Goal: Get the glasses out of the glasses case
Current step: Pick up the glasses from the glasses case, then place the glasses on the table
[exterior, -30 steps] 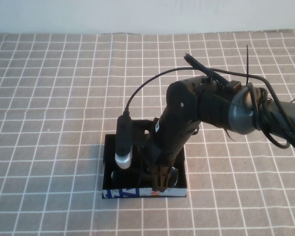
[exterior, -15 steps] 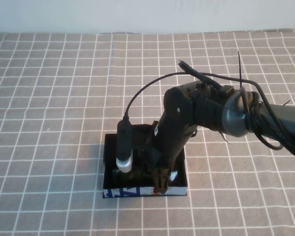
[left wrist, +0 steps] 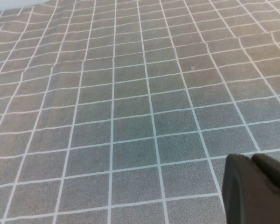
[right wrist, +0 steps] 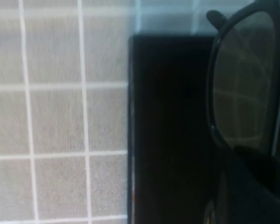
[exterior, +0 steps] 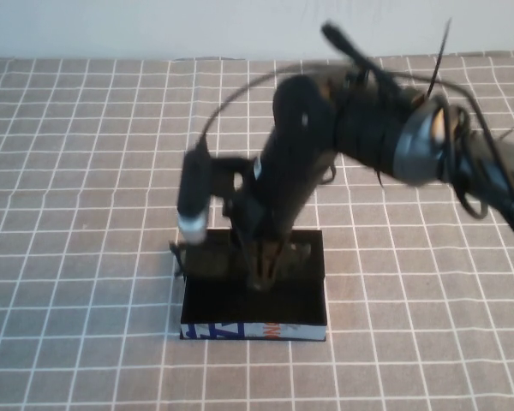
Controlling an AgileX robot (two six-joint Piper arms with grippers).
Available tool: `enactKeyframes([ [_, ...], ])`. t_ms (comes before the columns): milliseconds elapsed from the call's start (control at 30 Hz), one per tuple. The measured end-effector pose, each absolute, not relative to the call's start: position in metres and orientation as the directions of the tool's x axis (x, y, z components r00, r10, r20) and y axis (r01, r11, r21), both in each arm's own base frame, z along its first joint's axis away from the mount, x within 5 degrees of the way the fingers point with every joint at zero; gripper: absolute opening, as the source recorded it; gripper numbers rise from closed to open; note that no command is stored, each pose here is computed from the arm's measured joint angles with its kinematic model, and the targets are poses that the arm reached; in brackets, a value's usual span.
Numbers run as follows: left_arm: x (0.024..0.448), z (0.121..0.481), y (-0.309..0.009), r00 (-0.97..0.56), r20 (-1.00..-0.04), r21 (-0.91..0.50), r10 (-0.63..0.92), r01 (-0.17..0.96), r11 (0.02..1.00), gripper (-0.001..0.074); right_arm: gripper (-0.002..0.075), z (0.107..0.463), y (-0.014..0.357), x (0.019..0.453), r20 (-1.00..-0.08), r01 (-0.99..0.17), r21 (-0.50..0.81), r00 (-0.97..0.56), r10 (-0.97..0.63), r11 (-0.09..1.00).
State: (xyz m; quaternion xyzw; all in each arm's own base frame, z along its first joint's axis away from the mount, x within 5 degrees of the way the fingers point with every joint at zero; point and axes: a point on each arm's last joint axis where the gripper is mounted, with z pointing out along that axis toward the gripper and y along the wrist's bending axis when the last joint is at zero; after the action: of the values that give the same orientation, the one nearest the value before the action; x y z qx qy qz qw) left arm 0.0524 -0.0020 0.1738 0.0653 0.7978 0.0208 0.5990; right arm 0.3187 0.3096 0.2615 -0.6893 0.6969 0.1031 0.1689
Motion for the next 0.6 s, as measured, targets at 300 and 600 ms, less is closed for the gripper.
enactKeyframes([
  [300, 0.052, 0.174, -0.002, -0.274, -0.953, 0.111, 0.129, 0.079, 0.991, -0.0005, 0.0051, 0.301, 0.289, 0.338, -0.358, -0.933, -0.106, -0.288, -0.888, 0.345],
  [600, 0.052, 0.174, -0.002, -0.274, -0.953, 0.111, 0.129, 0.079, 0.991, -0.0004, 0.0051, 0.282, 0.197, 0.390, -0.324, -0.597, 0.179, -0.787, -0.526, 0.782],
])
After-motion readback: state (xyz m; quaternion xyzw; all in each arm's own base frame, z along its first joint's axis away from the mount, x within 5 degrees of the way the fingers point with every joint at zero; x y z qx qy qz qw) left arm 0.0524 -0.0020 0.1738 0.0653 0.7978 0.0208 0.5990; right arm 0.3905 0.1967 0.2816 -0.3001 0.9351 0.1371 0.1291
